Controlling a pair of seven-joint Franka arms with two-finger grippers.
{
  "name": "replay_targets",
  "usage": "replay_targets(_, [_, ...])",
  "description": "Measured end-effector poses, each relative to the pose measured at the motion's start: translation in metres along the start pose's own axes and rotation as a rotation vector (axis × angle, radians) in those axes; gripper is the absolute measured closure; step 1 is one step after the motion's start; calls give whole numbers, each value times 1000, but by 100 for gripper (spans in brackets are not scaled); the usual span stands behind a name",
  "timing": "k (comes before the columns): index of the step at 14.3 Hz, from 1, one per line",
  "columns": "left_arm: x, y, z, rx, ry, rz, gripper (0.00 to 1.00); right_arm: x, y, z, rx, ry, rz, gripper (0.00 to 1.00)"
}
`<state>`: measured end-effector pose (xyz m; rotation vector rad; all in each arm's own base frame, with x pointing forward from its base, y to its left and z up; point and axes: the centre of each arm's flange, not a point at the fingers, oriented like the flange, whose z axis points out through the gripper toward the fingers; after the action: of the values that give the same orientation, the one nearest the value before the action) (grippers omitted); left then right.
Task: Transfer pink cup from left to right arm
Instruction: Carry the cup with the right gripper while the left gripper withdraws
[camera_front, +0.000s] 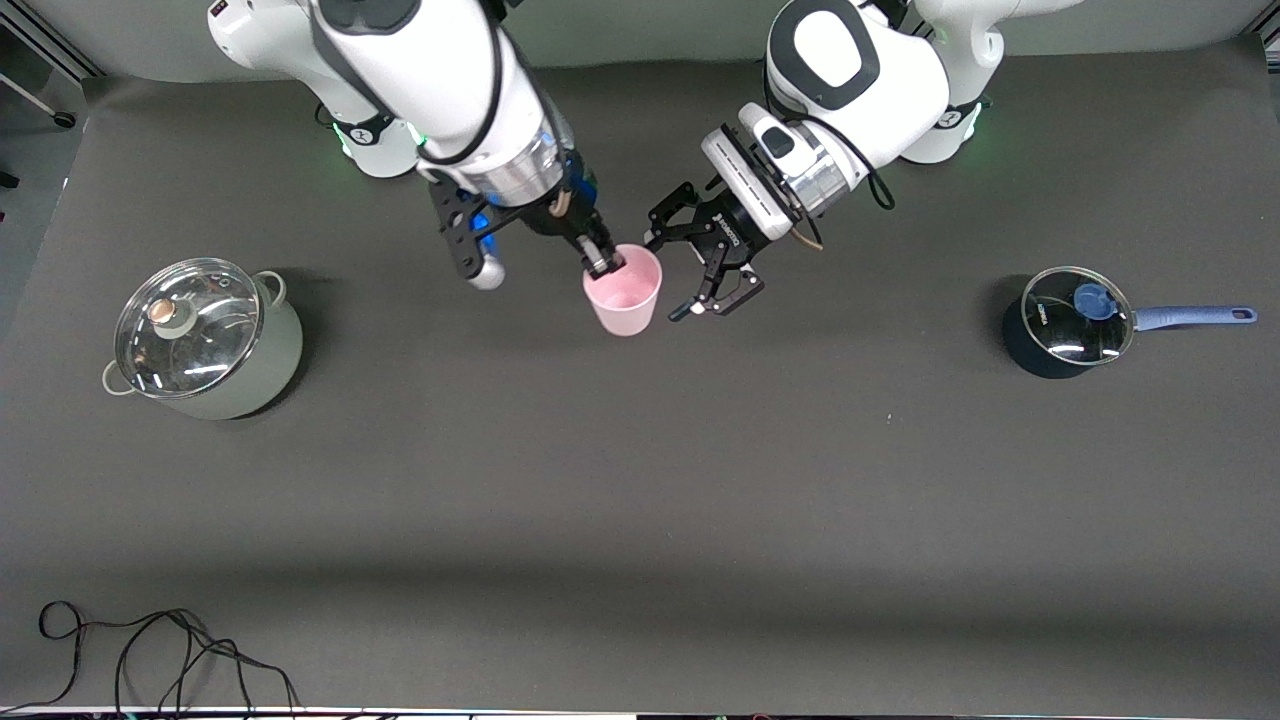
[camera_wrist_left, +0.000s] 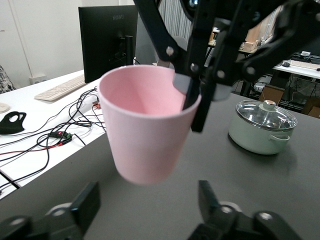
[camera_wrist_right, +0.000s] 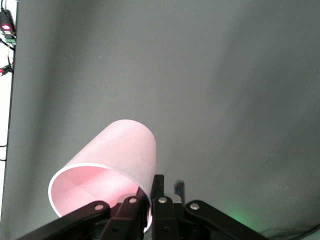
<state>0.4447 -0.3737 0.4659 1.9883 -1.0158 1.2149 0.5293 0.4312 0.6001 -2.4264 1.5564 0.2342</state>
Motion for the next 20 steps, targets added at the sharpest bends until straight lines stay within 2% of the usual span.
replay_targets(4, [1, -17, -5, 27, 6, -66, 1, 43, -9, -9, 4, 11, -88, 95])
replay_targets(6, [-1, -41, -10, 61, 13, -112, 1, 70, -9, -11, -39, 19, -176, 95])
replay_targets(9, [-23, -99, -20, 107, 6, -178, 1, 122, -5, -16, -118, 15, -318, 95])
replay_targets(12, [-50, -169, -33, 38, 33, -217, 1, 192, 2, -26, -177, -5, -398, 95])
replay_targets(14, [-67, -212, -51, -48, 27, -215, 0, 241, 10, -28, -208, -30, -469, 95])
replay_targets(15, [-72, -230, -62, -99, -4, -223, 0, 263, 15, -28, -221, -45, -509, 95])
replay_targets(17, [-76, -256, -88, -188, -114, -268, 0, 297, 24, -21, -251, -61, -574, 95])
replay_targets(20, [-79, -280, -123, -251, -272, -322, 0, 336, 38, 5, -340, -46, -693, 95])
